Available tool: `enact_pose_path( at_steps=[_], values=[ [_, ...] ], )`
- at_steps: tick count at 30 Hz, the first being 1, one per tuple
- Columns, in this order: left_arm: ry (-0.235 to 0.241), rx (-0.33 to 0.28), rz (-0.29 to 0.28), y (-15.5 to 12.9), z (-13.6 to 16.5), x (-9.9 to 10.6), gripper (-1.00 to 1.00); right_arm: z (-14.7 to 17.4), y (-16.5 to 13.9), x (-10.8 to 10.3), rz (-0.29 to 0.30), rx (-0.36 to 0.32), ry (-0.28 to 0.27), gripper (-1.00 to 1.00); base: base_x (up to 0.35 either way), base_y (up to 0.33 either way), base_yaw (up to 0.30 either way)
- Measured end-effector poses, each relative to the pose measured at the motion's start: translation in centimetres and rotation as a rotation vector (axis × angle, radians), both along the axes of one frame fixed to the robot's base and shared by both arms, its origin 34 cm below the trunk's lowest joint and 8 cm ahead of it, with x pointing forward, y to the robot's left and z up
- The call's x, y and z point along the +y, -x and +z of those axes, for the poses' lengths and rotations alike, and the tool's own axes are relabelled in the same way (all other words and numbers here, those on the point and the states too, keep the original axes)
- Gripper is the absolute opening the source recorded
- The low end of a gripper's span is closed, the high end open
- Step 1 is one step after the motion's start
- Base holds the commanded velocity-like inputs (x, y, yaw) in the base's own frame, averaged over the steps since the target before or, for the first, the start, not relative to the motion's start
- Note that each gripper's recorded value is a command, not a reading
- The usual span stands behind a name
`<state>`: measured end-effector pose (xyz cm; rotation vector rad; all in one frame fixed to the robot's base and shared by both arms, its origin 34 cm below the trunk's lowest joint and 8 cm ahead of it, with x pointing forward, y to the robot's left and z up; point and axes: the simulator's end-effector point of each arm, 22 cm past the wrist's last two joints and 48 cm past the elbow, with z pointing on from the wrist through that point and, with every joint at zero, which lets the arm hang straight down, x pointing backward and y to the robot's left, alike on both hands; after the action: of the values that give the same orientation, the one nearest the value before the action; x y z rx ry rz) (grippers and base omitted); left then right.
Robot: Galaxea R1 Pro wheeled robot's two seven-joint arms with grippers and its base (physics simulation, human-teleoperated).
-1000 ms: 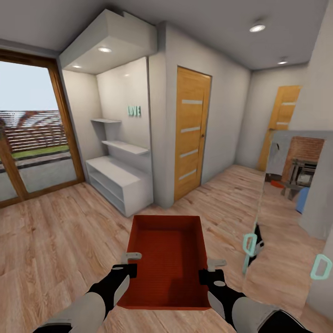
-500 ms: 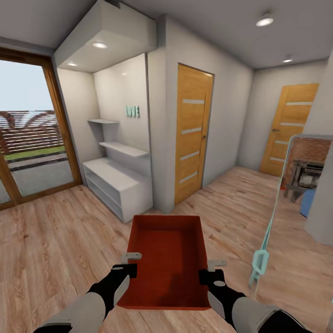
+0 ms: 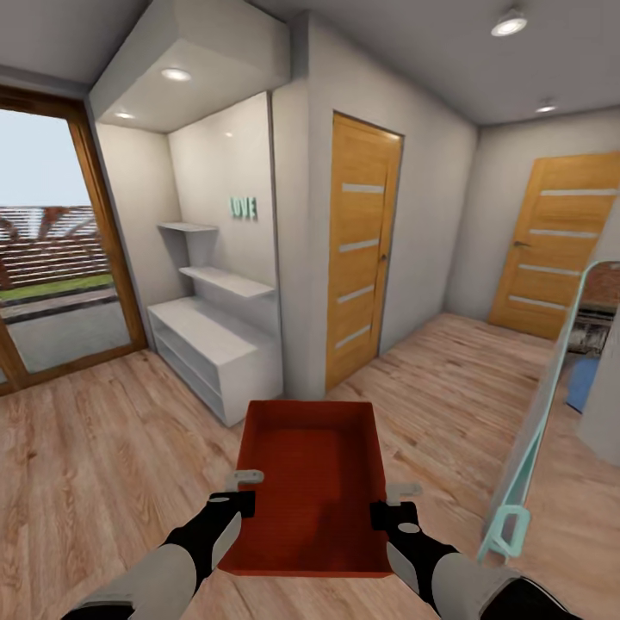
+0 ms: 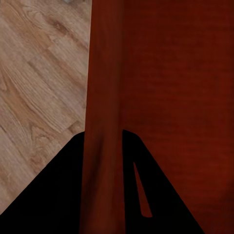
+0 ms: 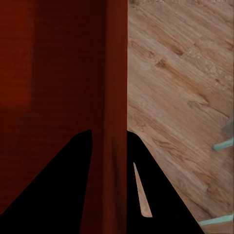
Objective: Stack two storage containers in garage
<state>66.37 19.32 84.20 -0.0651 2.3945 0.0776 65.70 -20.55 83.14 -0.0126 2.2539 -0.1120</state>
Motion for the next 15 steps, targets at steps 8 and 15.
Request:
enact_pose_path(
  at_steps=[8,15],
  values=[
    [0.000,0.000,0.000,0.00,0.00,0.01,-1.00,0.01,0.00,0.01,0.000,0.000,0.000,-1.00,0.324,0.000,0.000],
    [0.000,0.000,0.000,0.00,0.00,0.01,-1.00,0.00,0.00,0.01,0.000,0.000,0.000,-1.00,0.324,0.000,0.000]
  ],
)
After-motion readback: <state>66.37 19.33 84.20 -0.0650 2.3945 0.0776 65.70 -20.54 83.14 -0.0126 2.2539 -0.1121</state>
